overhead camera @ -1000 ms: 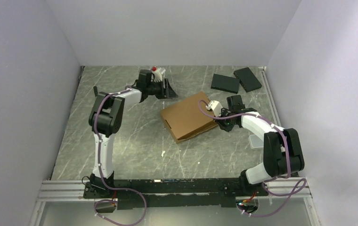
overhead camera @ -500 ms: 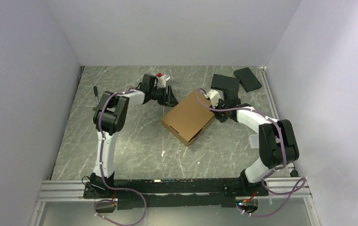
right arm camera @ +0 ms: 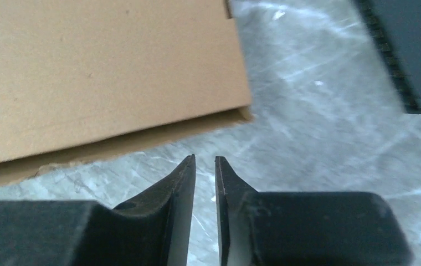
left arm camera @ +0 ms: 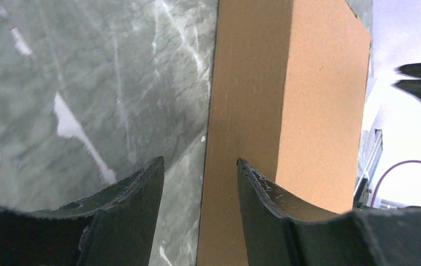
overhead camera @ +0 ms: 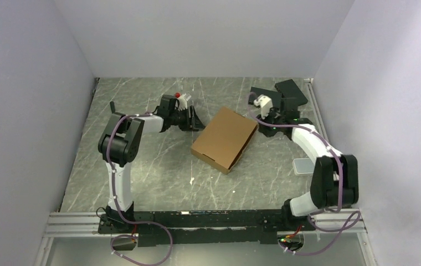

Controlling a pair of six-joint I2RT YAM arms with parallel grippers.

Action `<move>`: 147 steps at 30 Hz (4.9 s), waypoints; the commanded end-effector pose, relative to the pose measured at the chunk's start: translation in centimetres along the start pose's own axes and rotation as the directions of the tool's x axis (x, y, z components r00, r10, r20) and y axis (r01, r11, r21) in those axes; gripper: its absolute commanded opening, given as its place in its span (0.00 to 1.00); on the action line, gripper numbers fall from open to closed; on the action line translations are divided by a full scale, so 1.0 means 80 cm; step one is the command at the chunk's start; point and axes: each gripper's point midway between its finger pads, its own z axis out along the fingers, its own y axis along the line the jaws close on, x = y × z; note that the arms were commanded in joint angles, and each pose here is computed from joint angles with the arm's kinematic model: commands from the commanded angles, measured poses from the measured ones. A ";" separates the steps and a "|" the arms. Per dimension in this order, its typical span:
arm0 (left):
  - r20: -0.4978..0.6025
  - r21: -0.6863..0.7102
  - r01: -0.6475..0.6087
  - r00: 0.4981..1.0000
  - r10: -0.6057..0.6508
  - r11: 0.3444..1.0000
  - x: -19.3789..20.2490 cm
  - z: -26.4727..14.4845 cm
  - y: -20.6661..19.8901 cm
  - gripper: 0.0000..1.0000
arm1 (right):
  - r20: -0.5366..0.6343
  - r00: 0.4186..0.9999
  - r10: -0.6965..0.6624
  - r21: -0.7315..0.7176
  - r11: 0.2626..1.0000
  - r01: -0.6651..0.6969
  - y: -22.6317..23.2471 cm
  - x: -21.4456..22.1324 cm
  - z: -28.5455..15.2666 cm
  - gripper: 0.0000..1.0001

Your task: Fold the paper box

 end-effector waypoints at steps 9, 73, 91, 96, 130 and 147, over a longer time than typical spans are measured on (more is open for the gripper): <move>0.273 -0.130 -0.109 0.952 0.141 0.986 -0.080 -0.082 -0.040 0.58 | 0.120 0.960 0.254 0.119 0.956 -0.268 -0.060 0.000 -0.025 0.08; -0.116 0.058 -0.010 0.993 0.017 0.998 0.032 0.054 -0.074 0.52 | 0.067 0.905 0.419 0.169 0.889 -0.425 -0.041 -0.086 0.131 0.08; 0.279 -0.131 -0.126 0.947 0.158 0.983 -0.047 -0.100 -0.089 0.58 | 0.228 0.916 0.331 0.069 0.933 -0.354 -0.034 -0.042 -0.036 0.99; 0.316 -0.029 -0.060 0.947 0.066 0.998 -0.024 -0.124 -0.099 0.85 | 0.148 0.859 0.490 0.032 0.866 -0.499 -0.022 -0.009 -0.015 0.65; 0.144 -0.231 -0.013 0.988 0.048 0.973 0.097 -0.073 -0.081 0.49 | 0.004 0.898 0.440 0.032 0.897 -0.440 -0.017 0.011 0.014 0.22; 0.394 -0.057 0.047 0.919 -0.021 0.997 0.070 -0.157 -0.105 0.99 | -0.066 0.894 0.443 -0.059 0.893 -0.447 -0.012 0.046 0.004 0.23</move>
